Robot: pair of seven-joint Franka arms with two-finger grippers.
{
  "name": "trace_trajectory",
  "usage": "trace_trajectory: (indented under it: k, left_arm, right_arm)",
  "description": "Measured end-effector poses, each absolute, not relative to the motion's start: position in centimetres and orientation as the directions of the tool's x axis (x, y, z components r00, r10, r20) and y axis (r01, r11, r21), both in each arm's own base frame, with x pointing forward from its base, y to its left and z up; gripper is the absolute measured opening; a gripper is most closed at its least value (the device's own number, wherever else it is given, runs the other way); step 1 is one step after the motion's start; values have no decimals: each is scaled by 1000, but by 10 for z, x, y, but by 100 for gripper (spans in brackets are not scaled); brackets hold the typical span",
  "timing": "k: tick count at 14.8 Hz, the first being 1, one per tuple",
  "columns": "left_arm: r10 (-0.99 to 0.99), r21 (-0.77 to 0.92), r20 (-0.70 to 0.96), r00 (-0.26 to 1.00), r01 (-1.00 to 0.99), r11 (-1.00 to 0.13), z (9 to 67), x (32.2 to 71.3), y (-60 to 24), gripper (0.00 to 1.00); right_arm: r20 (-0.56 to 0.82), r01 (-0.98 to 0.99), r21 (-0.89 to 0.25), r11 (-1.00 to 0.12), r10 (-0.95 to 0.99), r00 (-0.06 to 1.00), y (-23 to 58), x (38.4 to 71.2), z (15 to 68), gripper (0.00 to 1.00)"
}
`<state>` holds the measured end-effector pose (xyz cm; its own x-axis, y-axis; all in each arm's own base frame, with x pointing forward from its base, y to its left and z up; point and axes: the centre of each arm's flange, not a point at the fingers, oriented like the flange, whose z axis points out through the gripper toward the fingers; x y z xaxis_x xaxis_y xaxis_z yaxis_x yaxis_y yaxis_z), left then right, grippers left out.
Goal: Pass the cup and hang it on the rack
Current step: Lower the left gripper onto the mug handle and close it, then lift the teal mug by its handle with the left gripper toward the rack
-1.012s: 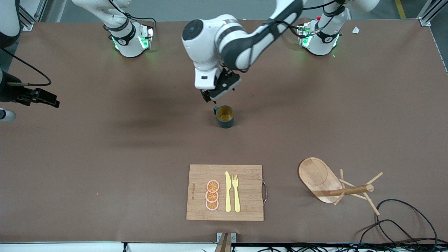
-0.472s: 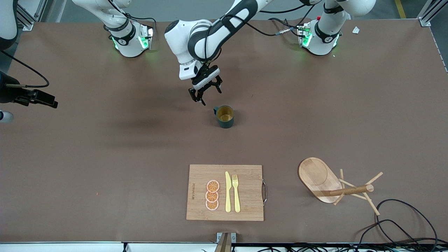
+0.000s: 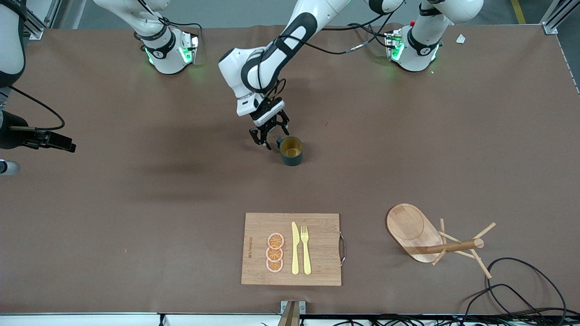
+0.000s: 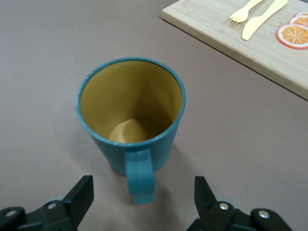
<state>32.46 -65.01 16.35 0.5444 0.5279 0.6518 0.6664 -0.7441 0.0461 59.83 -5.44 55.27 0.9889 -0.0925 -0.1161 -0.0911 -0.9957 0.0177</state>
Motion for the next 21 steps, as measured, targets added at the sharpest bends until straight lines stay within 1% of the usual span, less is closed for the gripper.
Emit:
trace_trajectory:
  k: [4,5,6,8,9,11,12,13,14,15,17,18,19,20,21]
  left_arm:
    - [526,52,665,531,669,-741,153,334,-647,87]
    - [525,51,665,531,669,-741,152,334,-647,81]
    - [525,51,665,531,669,-742,151,333,-648,81]
    - [521,49,666,533,667,-744,149,330,-648,65]
    - [519,47,667,534,666,-745,147,329,-648,65]
    - [514,38,672,533,668,-743,145,327,-647,59]
    - [511,33,675,531,671,-741,144,327,-647,59]
    - [509,29,678,529,674,-739,144,327,-646,53]
    - [508,27,680,528,675,-738,144,327,-645,50]
    - [508,26,680,528,675,-737,144,327,-645,50]
    - [510,27,679,529,676,-736,144,326,-646,38]
    - [511,27,677,529,677,-736,144,326,-646,38]
    - [512,27,677,529,677,-735,144,326,-646,31]
    - [512,28,677,529,677,-735,144,325,-646,21]
    - [513,29,676,528,677,-735,145,326,-647,21]
  right_arm:
    - [-121,-80,16,-997,-82,989,-48,598,557,100]
    - [-123,-73,16,-997,-75,990,-45,597,558,100]
    - [-121,-62,15,-998,-63,991,-39,597,560,100]
    - [-114,-38,16,-999,-40,993,-24,594,568,100]
    - [-111,-34,16,-999,-36,993,-22,590,573,100]
    - [-99,-37,16,-999,-38,994,-23,585,584,100]
    - [-93,-42,16,-999,-44,995,-25,583,588,100]
    - [-89,-50,17,-999,-52,995,-30,582,590,100]
    - [-85,-58,17,-998,-59,995,-34,582,591,100]
    - [-81,-64,17,-998,-66,995,-38,582,591,100]
    - [-73,-71,18,-997,-72,995,-42,582,593,100]
    - [-71,-71,18,-997,-72,995,-42,581,594,100]
    - [-68,-70,17,-997,-71,995,-41,580,596,100]
    - [-65,-68,17,-998,-69,996,-40,579,599,100]
    - [-65,-66,17,-998,-67,996,-38,576,602,100]
